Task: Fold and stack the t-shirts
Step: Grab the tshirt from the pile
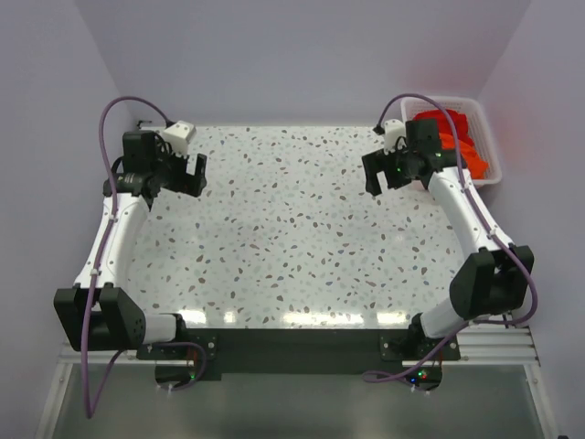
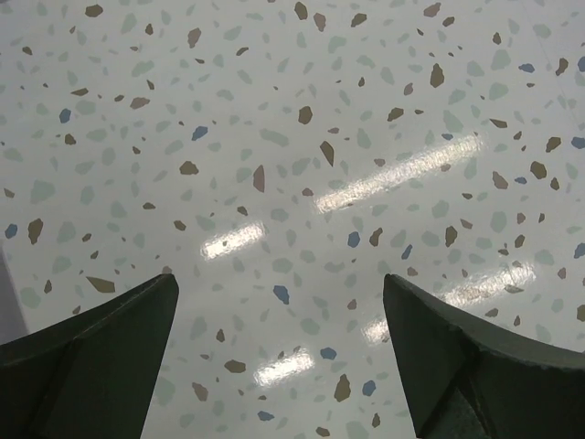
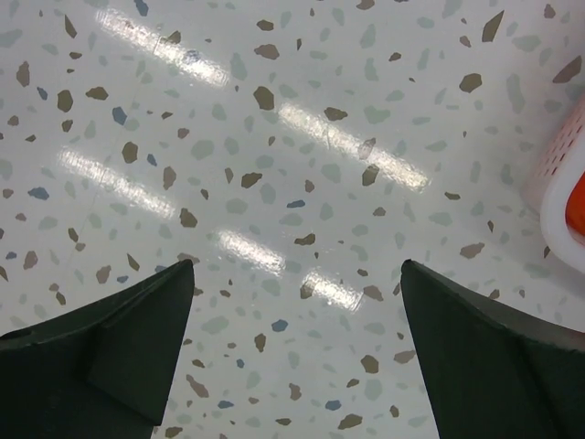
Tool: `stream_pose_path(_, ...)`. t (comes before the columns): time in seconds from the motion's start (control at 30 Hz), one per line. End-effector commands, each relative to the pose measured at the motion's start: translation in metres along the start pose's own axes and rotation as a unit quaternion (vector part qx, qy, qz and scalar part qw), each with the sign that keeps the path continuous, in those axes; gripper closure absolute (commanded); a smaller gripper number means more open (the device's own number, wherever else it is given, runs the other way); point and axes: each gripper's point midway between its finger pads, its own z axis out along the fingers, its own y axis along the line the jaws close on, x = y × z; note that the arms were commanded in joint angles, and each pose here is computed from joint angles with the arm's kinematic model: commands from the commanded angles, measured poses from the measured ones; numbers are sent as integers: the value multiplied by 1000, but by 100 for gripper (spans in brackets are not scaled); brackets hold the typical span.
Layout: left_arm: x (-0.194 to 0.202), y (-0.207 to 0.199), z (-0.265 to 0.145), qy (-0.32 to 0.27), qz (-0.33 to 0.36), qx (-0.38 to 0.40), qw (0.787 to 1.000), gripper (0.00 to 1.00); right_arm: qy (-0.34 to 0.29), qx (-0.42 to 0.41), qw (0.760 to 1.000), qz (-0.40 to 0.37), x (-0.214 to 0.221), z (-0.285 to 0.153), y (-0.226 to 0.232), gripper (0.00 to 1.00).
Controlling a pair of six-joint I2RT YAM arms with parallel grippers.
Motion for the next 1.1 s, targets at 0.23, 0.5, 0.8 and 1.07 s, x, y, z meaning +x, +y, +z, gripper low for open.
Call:
stream_pose_path(0.23, -38, 4, -3, -25, 18, 13, 999, 0, -57, 21, 998, 19, -66, -24, -46, 1)
stream_pose_path(0.5, -48, 7, 12, -16, 12, 27, 999, 0, -42, 90, 987, 124, -72, -31, -178, 1)
stream_pose_path(0.8, -31, 5, 28, 15, -4, 39, 999, 0, 30, 177, 974, 139, -24, 17, -260, 1)
stream_pose_path(1.07, -12, 8, 38, 47, -6, 35, 998, 0, 95, 205, 962, 151, 19, 53, -284, 1)
